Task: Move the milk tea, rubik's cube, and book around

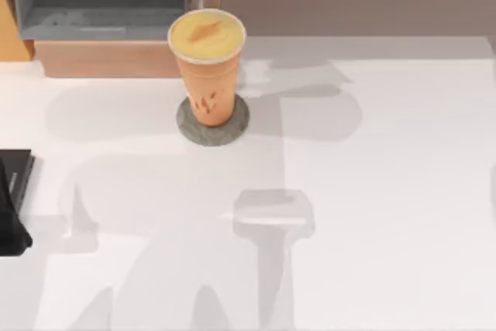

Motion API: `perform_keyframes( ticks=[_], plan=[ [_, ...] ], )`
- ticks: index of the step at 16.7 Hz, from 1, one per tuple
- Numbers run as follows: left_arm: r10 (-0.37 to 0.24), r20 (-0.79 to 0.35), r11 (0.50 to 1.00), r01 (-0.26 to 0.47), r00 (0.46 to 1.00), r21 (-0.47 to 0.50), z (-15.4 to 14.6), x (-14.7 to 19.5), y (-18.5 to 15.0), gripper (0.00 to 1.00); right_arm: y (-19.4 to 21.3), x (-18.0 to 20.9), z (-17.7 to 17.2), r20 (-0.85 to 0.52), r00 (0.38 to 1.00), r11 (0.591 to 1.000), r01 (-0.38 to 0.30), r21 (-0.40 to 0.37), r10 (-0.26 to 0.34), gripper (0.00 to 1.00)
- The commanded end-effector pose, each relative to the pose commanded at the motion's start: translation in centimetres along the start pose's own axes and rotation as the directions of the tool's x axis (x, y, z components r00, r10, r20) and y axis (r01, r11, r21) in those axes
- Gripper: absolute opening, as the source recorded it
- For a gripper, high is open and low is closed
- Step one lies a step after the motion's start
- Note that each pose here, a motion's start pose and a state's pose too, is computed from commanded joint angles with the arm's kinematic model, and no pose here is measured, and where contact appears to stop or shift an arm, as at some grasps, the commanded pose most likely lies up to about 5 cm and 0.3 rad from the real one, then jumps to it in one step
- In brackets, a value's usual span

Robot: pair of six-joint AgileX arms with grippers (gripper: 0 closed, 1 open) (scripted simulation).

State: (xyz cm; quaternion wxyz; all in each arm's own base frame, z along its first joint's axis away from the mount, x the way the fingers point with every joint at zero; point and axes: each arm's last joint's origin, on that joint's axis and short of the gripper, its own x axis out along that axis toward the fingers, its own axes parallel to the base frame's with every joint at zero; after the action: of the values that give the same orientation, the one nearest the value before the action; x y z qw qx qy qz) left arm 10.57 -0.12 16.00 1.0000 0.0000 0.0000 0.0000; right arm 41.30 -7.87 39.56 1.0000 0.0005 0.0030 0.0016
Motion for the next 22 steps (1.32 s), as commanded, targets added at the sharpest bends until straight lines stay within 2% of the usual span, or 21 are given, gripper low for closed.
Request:
perform_keyframes(
  ticks=[5,11,14,18,22],
  plan=[
    [0.000,0.000,1.000,0.000,1.000,0.000,0.0,0.0,0.0,1.00,2.0,-4.9,0.0,-0.023,1.000,1.000,-0.005,0.002,0.005,1.00],
    [0.000,0.000,1.000,0.000,1.000,0.000,0.0,0.0,0.0,1.00,5.1,-15.4,-2.1,-0.024,1.000,1.000,-0.006,-0.004,0.006,1.00],
    [0.000,0.000,1.000,0.000,1.000,0.000,0.0,0.0,0.0,1.00,6.3,-21.1,-5.5,-0.024,1.000,1.000,-0.002,-0.008,0.001,1.00],
    [0.000,0.000,1.000,0.000,1.000,0.000,0.0,0.0,0.0,1.00,7.2,-27.1,-12.0,-0.014,1.000,1.000,0.007,-0.012,-0.007,1.00],
    [0.000,0.000,1.000,0.000,1.000,0.000,0.0,0.0,0.0,1.00,7.6,-30.1,-19.3,0.000,1.000,1.000,0.007,-0.008,-0.007,1.00]
  ],
)
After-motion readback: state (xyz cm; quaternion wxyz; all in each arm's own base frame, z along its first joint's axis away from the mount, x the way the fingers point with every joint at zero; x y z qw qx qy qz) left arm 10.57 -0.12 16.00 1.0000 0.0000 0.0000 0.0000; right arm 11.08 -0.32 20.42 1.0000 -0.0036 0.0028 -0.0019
